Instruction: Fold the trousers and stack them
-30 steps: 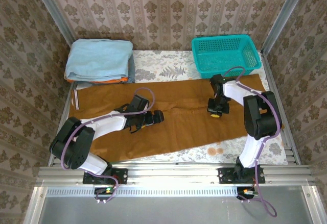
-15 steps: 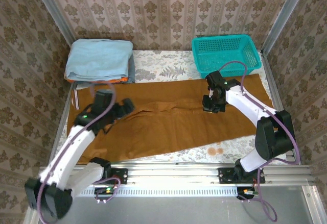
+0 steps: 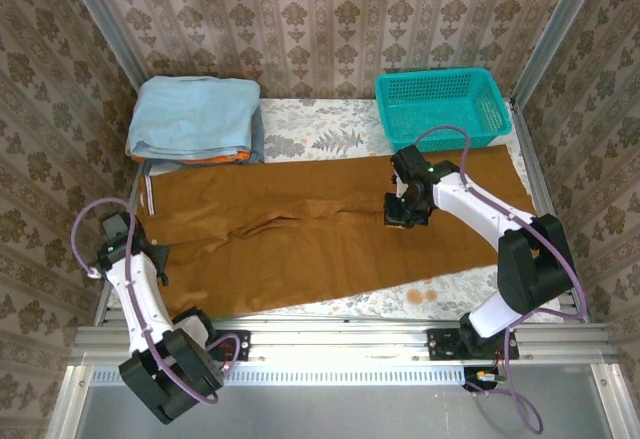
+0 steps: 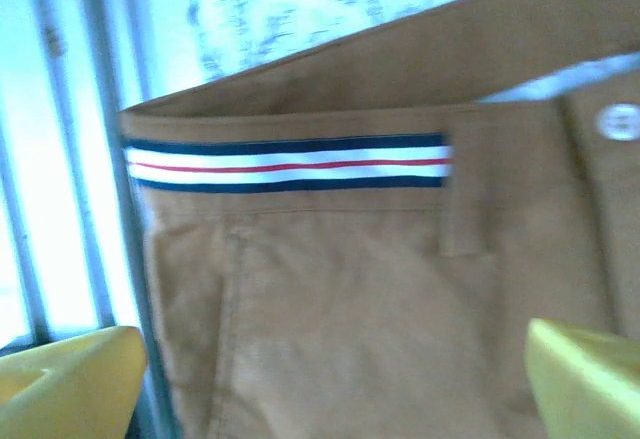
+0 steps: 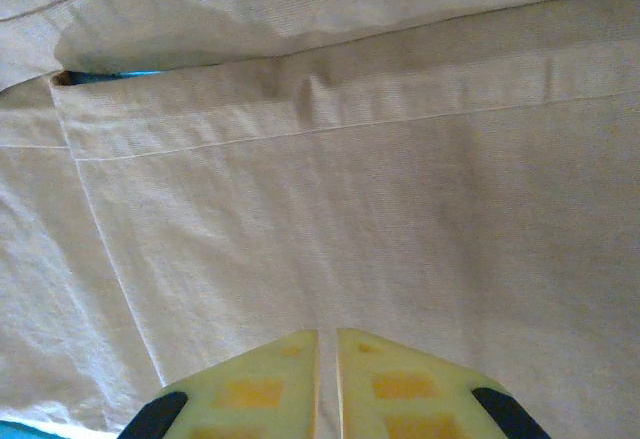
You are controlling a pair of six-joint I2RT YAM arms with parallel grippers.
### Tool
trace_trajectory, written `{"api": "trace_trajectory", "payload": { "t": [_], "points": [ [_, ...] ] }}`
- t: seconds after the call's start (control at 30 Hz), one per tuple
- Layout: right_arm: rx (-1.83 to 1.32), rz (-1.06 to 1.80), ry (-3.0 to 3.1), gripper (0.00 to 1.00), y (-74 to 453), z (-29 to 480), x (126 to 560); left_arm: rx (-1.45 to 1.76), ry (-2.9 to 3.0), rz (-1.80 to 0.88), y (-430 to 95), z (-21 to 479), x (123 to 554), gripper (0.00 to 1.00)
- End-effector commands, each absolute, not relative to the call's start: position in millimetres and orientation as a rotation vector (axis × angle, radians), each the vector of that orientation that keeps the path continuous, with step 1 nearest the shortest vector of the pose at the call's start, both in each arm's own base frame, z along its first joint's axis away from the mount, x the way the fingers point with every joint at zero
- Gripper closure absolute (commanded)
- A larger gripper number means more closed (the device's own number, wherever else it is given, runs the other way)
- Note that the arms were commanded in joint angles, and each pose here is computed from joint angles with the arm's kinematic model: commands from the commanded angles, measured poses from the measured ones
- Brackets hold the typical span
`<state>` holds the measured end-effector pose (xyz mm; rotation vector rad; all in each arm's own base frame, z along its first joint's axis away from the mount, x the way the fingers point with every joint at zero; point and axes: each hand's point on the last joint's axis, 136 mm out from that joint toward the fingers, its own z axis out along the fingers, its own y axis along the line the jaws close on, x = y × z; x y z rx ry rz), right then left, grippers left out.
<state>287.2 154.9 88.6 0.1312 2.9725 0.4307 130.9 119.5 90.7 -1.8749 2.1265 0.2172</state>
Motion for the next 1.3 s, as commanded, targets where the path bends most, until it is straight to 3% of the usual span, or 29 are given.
{"api": "trace_trajectory", "payload": {
  "t": [0.0,0.23,0.37,0.6,0.8,0.97,1.0,1.27],
  "points": [
    [0.103,0.472,3.013,0.86,161,80,277,-1.986,2.054,0.304,128,81,108,0.10],
    [0.106,0.492,3.000,0.86,162,79,273,-2.109,2.077,0.356,134,52,93,0.15],
    [0.115,0.502,3.008,0.85,161,73,270,-2.132,2.050,0.197,132,26,101,0.29],
    [0.113,0.484,3.010,0.83,157,72,266,-2.157,2.052,0.172,132,10,104,0.29],
    [0.116,0.467,3.013,0.81,155,72,266,-2.113,2.041,0.119,132,6,112,0.55],
    [0.122,0.445,3.007,0.81,151,76,267,-2.068,2.032,0.111,133,12,115,0.96],
    [0.124,0.445,3.005,0.81,150,76,267,-2.058,2.028,0.097,133,16,117,1.00],
    [0.168,0.427,2.991,0.81,138,82,270,-1.898,1.951,-0.083,121,62,139,1.00]
  ]
}}
